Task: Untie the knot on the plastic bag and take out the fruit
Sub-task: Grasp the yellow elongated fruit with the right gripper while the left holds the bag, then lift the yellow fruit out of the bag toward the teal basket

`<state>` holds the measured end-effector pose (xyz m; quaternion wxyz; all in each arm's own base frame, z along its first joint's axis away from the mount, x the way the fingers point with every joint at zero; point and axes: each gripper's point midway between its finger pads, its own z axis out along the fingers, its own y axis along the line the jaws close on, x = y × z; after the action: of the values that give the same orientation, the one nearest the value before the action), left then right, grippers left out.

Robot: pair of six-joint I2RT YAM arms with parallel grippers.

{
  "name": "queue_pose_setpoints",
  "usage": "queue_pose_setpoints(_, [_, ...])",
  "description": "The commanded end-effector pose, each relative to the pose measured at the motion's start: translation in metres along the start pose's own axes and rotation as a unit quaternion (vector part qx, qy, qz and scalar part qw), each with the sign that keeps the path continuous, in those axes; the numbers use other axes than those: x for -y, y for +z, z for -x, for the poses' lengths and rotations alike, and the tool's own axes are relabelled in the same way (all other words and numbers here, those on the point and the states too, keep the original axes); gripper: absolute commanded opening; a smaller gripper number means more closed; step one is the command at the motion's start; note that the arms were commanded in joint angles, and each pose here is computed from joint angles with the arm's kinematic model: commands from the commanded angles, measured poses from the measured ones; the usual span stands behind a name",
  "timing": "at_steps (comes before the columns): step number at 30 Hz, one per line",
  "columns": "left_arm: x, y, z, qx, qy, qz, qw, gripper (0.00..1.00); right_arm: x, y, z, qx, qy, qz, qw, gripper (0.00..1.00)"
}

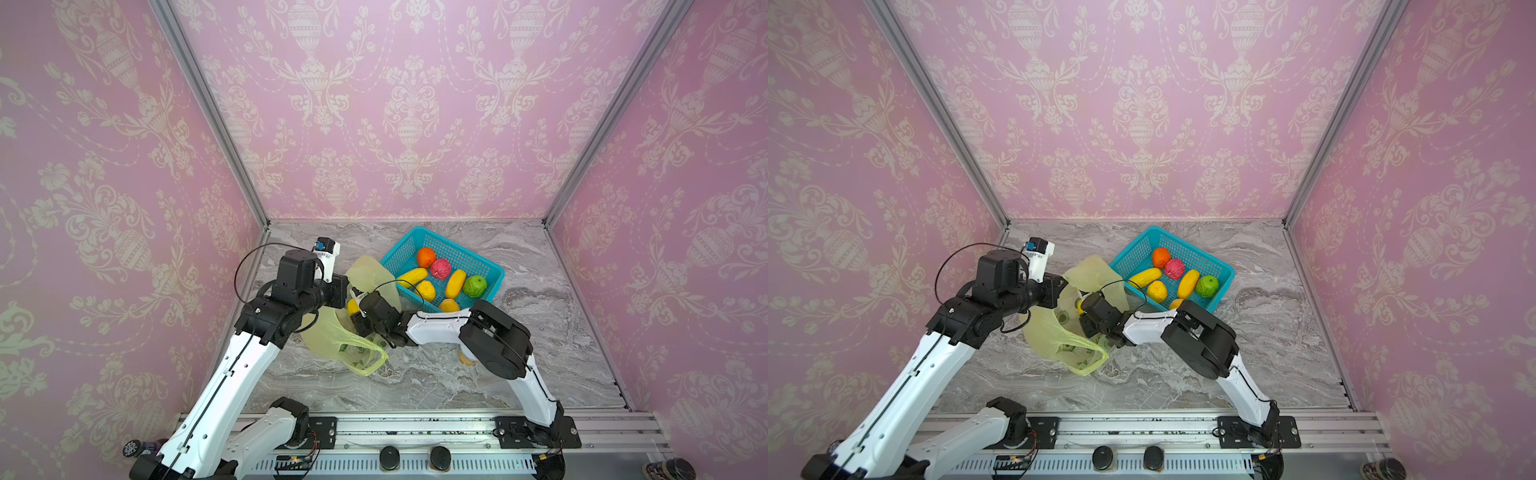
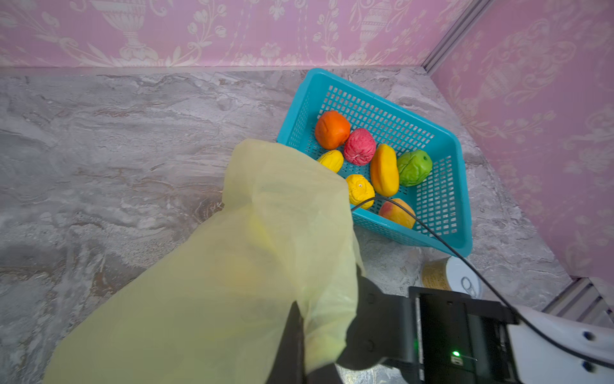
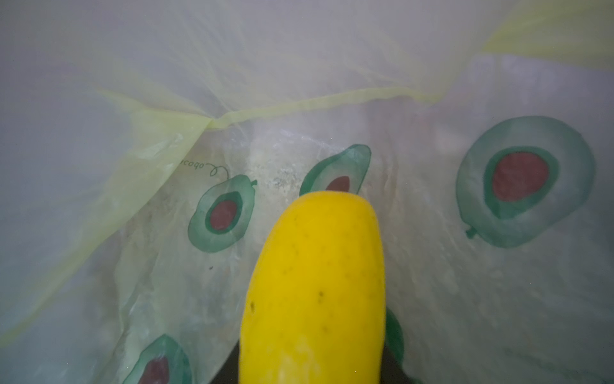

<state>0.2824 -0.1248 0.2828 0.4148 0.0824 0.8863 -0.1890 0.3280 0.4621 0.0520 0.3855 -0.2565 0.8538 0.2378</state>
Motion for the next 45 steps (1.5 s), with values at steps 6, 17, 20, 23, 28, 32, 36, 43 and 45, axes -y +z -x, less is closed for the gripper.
queue_pose_setpoints(6, [-0.037, 0.001, -0.006, -0.015, -0.008, 0.086, 0.996, 0.00, -0.044, -0.076, 0.043, 0.112, -0.059, 0.117, 0.985, 0.20])
queue_pose_setpoints(17, [-0.059, 0.008, -0.009, -0.028, -0.034, 0.116, 0.992, 0.00, -0.089, -0.168, 0.047, 0.196, -0.151, 0.183, 0.951, 0.21])
queue_pose_setpoints(20, [-0.066, 0.009, -0.009, -0.029, -0.043, 0.124, 0.991, 0.00, -0.089, -0.195, 0.050, 0.219, -0.164, 0.188, 0.943, 0.22])
queue_pose_setpoints(23, [-0.067, 0.010, -0.008, -0.027, -0.051, 0.117, 0.991, 0.00, -0.072, -0.203, 0.054, 0.228, -0.162, 0.143, 0.949, 0.21])
queue_pose_setpoints(28, [-0.069, 0.011, -0.008, -0.028, -0.056, 0.119, 0.991, 0.00, -0.047, -0.209, 0.058, 0.233, -0.166, 0.077, 0.955, 0.18])
queue_pose_setpoints(32, [-0.072, 0.012, -0.009, -0.031, -0.057, 0.124, 0.990, 0.00, -0.059, -0.233, 0.057, 0.256, -0.168, 0.129, 0.943, 0.19])
queue_pose_setpoints(36, [-0.076, 0.013, -0.009, -0.032, -0.063, 0.130, 0.989, 0.00, -0.060, -0.266, 0.067, 0.297, -0.158, 0.147, 0.930, 0.19])
queue_pose_setpoints(43, [-0.089, 0.023, 0.003, -0.035, -0.095, 0.139, 0.985, 0.00, -0.013, -0.313, 0.101, 0.362, -0.076, 0.090, 0.925, 0.18])
queue_pose_setpoints(45, [-0.097, 0.022, 0.015, -0.023, -0.119, 0.146, 0.982, 0.00, 0.008, -0.315, 0.105, 0.359, -0.044, 0.074, 0.929, 0.17])
